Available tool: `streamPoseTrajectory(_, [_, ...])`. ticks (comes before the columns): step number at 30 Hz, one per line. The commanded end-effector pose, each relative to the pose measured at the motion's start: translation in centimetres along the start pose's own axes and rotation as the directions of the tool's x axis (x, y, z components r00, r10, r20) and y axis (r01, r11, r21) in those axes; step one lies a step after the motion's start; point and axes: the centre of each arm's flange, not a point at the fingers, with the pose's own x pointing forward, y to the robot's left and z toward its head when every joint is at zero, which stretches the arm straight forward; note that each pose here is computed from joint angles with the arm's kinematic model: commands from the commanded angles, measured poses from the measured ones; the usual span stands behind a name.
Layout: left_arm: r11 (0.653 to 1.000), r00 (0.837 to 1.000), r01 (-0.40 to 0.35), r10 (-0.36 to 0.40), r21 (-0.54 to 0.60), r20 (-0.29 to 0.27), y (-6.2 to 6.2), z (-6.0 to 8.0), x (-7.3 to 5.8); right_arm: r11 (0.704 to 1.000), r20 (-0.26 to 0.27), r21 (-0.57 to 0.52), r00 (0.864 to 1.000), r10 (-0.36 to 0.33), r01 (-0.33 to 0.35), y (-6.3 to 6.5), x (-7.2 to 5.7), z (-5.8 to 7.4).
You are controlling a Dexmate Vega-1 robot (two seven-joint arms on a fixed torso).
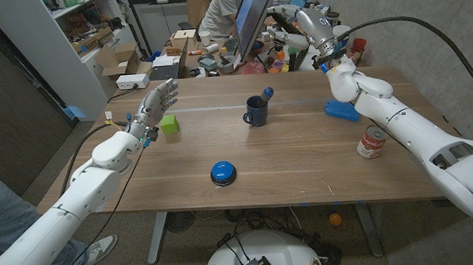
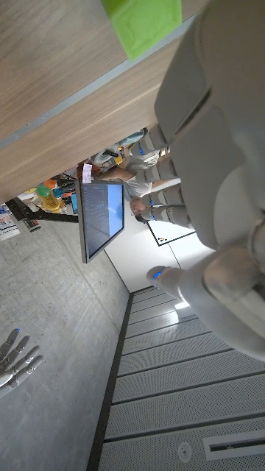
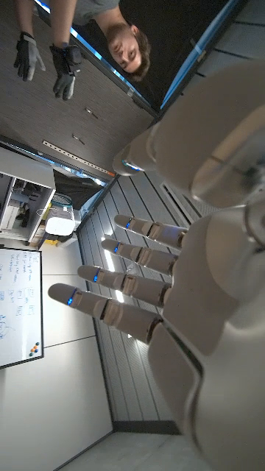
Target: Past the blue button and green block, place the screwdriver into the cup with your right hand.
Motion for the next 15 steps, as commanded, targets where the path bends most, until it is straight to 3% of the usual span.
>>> streamPoseTrajectory(1, [0.999, 0.997, -0.03, 0.029, 0.013, 0.07, 1.1, 1.0, -1.5, 0.871, -0.153, 0.488, 0.976, 0.158, -0.064, 1.7, -0.5, 1.7])
streamPoseTrajectory(6, [0.999, 0.994, -0.027, 0.023, 0.038, 0.105, 2.2, 2.3, -1.2, 0.77, -0.196, 0.637, 0.958, 0.21, -0.038, 2.9, -0.8, 2.2])
streamPoseTrajectory(15, [0.993, 0.985, -0.007, -0.013, 0.116, 0.17, 5.1, 5.4, -0.9, 0.704, -0.228, 0.71, 0.949, 0.219, 0.008, 4.7, -1.4, 4.1])
